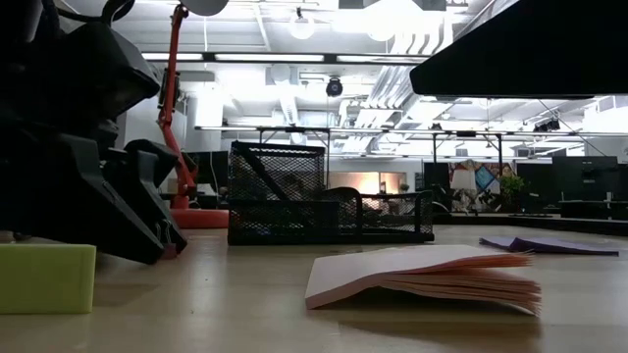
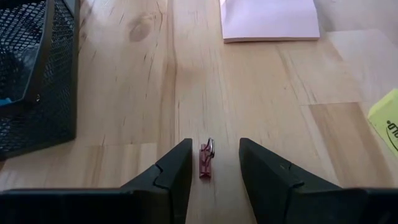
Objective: Pick and place office supplies into organizer
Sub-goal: Put the pink binder clip into the black desk organizer
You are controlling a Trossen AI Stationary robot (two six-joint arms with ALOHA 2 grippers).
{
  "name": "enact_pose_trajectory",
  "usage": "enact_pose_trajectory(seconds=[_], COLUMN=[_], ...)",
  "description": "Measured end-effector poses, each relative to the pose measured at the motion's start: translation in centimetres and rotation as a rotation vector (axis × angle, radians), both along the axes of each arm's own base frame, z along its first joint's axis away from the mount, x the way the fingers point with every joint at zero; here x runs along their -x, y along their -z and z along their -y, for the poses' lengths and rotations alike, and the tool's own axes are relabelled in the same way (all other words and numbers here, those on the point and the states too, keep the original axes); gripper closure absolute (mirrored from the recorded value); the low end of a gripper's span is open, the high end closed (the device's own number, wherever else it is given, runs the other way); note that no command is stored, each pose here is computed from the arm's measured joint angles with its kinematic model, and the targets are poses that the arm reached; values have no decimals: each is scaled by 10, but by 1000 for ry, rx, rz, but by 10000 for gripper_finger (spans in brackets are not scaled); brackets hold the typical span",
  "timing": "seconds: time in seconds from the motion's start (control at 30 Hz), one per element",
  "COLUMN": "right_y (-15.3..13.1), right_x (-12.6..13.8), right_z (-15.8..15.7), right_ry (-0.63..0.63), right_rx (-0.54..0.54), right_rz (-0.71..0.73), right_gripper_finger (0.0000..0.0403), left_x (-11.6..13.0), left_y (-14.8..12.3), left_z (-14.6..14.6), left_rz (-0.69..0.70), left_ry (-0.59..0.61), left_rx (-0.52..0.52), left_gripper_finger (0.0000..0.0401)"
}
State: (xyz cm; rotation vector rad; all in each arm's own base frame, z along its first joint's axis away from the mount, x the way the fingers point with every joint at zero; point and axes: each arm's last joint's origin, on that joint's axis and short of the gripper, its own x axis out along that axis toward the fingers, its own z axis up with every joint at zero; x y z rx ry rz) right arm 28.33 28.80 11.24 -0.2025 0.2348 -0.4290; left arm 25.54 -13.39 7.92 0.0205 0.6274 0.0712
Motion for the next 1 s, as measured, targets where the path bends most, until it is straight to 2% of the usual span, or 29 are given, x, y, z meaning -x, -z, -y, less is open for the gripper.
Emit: enact_pose_trajectory(seconds=[0.43,0.7,0.9,1.0], right_y=[0,0,0,0], right_x=[0,0,-3,-3], right_z=[0,0,3,3], right_ry=[0,0,6,-3], right_rx=[0,0,-6,-15], right_rz=[0,0,0,-6], right_gripper_finger=[289,289,289,289], left_x=[0,-2,-5,-7], left_y=[0,-2,-8,-10], left_z=[0,0,0,0], left_rz=[-2,32,117,137], left_ry=[5,-9,-63,-98], left_rx=[-7,4,0,-19], left_gripper_finger=[391,376,396,387])
